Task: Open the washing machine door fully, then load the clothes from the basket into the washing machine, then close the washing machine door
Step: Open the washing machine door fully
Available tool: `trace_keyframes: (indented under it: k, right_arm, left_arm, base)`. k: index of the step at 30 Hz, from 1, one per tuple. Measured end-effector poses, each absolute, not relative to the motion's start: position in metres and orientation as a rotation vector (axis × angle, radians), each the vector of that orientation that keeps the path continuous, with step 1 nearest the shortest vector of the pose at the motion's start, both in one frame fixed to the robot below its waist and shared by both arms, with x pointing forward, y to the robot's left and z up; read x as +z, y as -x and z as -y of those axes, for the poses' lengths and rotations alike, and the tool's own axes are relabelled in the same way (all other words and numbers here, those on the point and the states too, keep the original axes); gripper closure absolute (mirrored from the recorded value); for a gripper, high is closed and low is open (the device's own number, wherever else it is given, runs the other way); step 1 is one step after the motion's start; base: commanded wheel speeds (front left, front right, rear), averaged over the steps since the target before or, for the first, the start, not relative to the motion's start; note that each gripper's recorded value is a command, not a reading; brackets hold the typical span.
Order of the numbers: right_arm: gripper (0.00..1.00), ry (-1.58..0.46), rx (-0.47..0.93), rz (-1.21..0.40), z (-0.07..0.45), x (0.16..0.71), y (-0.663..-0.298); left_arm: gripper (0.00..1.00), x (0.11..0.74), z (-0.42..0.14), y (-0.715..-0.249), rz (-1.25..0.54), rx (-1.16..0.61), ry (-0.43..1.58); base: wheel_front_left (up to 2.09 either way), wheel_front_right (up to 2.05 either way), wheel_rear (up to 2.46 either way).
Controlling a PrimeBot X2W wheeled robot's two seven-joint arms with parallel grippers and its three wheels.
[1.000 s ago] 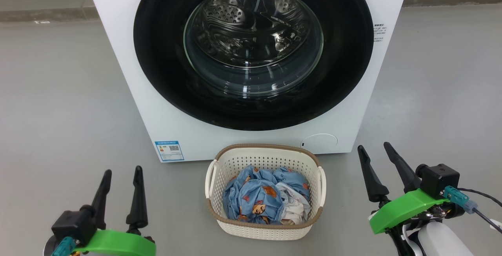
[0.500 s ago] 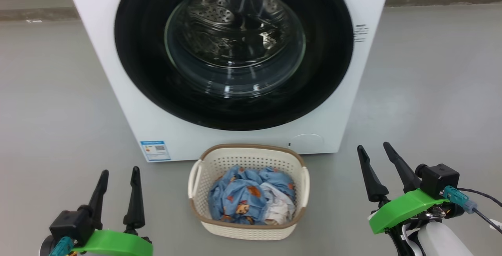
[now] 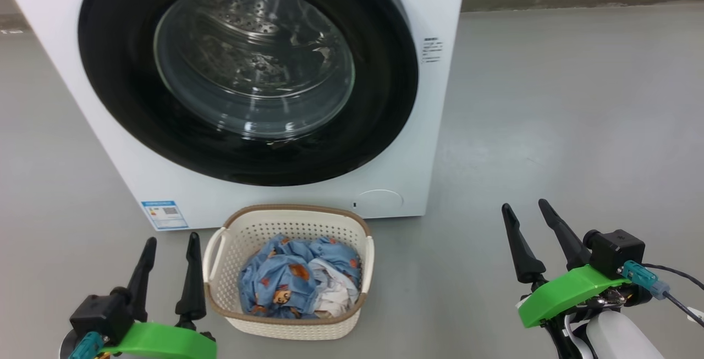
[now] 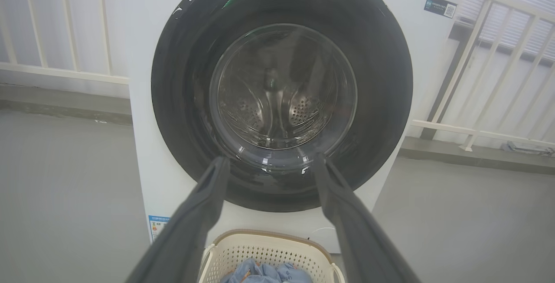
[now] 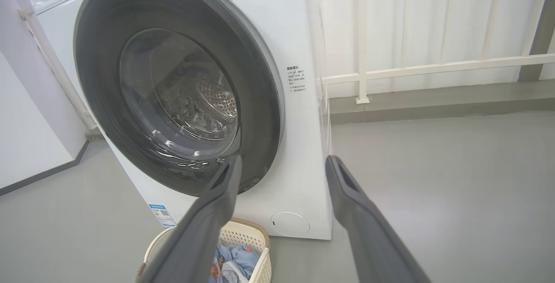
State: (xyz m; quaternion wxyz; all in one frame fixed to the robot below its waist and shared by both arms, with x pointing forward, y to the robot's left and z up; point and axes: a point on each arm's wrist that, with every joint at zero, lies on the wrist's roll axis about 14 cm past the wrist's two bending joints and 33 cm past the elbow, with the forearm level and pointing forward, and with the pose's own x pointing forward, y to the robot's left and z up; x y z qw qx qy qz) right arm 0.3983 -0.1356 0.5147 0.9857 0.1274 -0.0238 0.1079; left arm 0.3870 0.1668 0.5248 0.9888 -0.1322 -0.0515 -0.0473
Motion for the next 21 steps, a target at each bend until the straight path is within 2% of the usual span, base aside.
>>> trace_keyframes:
  k: [6,21]
  right_arm:
    - [0.00,-0.256,0.216,0.049,0.1361,0.5151,-0.3982]
    - [0.00,-0.256,0.222,0.050,0.1336,0.5158,-0.3986]
  left_arm:
    - [0.00,0.5252,-0.1661,-0.3869,0.104,-0.097,0.265]
    - [0.00,0.5249,-0.1691,-0.3855,0.103,-0.089,0.269]
  base:
    - [0.37,0.37,-0.75]
    - [0.01,0.01,-0.02]
